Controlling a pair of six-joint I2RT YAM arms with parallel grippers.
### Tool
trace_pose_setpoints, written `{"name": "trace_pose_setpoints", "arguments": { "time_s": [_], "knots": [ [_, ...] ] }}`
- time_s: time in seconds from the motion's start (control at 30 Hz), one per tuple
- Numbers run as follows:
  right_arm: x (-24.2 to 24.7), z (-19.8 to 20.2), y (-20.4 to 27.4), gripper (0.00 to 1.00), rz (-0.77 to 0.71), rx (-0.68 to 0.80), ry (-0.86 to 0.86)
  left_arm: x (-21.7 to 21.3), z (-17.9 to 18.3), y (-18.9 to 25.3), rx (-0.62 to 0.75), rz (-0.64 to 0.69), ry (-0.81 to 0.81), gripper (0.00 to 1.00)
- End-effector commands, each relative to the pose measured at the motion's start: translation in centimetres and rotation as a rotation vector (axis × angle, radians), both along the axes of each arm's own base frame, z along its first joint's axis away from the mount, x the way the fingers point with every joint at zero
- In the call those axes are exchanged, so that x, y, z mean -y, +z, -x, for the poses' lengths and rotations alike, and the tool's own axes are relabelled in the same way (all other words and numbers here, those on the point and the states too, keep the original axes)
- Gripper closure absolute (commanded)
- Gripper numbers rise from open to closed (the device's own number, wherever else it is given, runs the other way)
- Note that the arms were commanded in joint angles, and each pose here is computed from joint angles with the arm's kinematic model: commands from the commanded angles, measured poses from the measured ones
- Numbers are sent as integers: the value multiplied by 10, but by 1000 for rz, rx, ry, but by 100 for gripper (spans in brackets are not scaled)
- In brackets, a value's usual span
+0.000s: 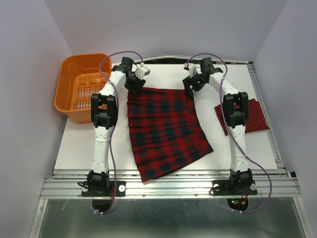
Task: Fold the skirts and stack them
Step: Fold the skirt
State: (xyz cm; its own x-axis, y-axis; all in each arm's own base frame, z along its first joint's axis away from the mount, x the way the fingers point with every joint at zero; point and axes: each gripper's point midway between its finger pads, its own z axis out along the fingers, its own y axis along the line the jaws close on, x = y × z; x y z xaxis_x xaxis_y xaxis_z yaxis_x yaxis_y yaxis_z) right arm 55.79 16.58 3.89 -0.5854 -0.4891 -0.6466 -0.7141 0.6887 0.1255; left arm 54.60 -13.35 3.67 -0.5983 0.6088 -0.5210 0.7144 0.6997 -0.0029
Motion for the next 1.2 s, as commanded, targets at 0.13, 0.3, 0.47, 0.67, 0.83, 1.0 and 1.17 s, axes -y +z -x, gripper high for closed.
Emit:
{"name": "trace_pose_setpoints", "arguments": {
  "time_s": [0.13, 0.3, 0.47, 0.67, 0.83, 1.0, 1.17],
  "knots": [
    [-10, 4, -18, 35, -68, -57, 47, -1, -3, 5, -2, 3, 0, 49],
    [-4, 21, -33, 69, -25, -133, 75, 3, -2, 10, -6, 26, -8, 74],
    [0, 17, -17, 99, -7, -99, 52, 12, -19, 36, 57, 86, 20, 100],
    [10, -19, 30, 99, -14, 61, -80, 6, -78, 104, 355, 102, 145, 100],
    [25, -56, 89, 99, -30, 231, -179, -4, -104, 193, 617, 124, 200, 100],
    [36, -69, 153, 99, -43, 401, -223, -20, -98, 270, 787, 108, 229, 100],
    [34, -42, 193, 99, -53, 474, -153, -16, -54, 293, 783, 116, 128, 100]
  ]
}}
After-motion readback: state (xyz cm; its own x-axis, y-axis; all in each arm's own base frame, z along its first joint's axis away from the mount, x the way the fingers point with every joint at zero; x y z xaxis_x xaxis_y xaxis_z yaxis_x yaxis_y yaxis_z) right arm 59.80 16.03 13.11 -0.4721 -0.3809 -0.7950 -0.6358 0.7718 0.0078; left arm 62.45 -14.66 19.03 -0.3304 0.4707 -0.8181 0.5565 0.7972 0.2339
